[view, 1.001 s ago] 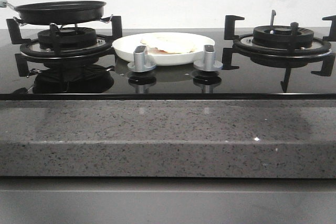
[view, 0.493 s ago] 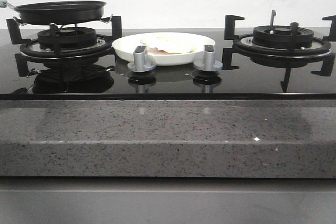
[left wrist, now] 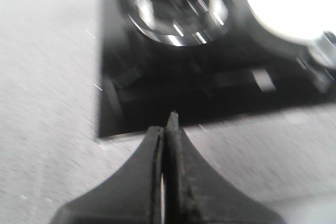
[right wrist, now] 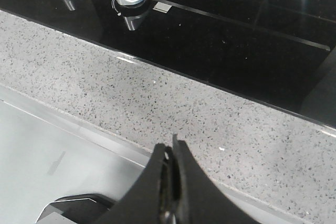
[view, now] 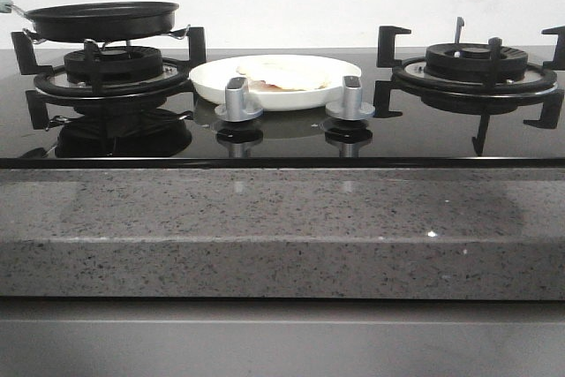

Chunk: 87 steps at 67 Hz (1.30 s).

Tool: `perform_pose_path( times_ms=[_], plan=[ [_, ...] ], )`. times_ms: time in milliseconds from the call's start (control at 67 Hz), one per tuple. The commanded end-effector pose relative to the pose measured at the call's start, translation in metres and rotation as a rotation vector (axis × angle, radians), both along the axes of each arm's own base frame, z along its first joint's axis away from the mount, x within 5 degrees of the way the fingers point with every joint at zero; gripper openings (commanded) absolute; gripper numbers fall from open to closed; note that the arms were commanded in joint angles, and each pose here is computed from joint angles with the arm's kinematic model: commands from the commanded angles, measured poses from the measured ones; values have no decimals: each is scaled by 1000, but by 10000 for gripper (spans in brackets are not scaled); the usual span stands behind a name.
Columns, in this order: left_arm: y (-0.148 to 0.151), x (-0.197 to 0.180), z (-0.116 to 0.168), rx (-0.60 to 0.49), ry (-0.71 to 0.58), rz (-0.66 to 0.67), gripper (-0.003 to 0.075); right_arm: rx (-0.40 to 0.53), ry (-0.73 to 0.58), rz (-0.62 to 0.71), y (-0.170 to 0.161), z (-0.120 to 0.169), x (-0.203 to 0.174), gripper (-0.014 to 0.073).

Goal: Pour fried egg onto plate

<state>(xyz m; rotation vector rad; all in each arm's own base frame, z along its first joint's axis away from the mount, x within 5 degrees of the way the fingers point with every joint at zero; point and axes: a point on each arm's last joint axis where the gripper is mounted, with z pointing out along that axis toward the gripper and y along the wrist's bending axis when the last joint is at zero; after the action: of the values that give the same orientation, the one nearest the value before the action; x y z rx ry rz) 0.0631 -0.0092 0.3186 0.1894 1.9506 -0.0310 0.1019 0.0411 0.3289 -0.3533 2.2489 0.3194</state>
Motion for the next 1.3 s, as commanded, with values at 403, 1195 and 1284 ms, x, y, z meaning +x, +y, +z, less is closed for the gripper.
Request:
perform_pose_path(
  times_ms=[403, 1195, 1284],
  plan=[
    [12, -11, -74, -134, -393, 180, -20, 20, -77, -9, 0, 12, 3, -69],
    [10, -9, -101, -173, -559, 144, -20, 18, -71, -8, 0, 12, 3, -69],
    [10, -9, -101, -173, -559, 144, -20, 18, -71, -8, 0, 12, 3, -69]
  ],
)
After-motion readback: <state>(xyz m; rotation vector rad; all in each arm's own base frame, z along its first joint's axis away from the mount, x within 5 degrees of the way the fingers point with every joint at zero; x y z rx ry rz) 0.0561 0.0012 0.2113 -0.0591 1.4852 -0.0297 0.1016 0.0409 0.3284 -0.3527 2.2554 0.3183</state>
